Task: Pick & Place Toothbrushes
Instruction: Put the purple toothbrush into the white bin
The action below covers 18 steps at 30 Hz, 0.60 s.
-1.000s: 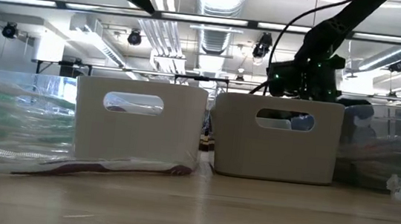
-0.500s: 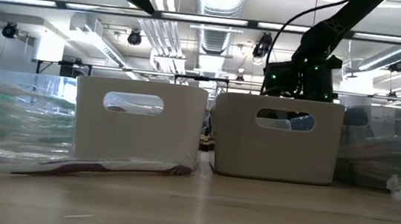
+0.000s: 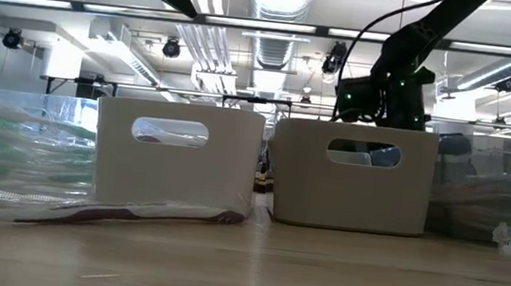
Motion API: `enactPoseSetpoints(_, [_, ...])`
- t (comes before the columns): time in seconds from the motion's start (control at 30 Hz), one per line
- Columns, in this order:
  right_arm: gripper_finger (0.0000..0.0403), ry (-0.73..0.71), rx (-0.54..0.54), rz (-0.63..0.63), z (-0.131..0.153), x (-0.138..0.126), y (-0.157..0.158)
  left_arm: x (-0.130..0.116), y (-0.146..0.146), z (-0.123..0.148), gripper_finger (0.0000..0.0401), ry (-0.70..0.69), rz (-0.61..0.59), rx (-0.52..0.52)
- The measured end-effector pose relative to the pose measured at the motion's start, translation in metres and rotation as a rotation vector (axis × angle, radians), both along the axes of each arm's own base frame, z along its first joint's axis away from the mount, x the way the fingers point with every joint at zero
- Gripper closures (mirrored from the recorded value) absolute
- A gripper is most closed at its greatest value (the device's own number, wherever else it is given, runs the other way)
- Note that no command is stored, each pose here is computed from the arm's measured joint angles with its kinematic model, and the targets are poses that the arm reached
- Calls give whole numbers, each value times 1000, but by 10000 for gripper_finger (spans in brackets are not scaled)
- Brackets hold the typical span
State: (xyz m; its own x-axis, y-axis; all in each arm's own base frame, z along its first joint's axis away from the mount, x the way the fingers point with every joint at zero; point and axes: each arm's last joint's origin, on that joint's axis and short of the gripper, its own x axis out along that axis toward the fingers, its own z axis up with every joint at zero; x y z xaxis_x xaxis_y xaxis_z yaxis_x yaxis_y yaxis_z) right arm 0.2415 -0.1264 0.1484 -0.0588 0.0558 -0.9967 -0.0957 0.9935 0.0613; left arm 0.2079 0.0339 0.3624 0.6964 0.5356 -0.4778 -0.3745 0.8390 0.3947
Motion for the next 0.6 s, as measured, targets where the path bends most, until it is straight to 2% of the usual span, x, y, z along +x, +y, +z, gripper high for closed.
enactPoseSetpoints(0.6, [386,24,12,-47,43,12,-6,0,0,0,231,0,0,0])
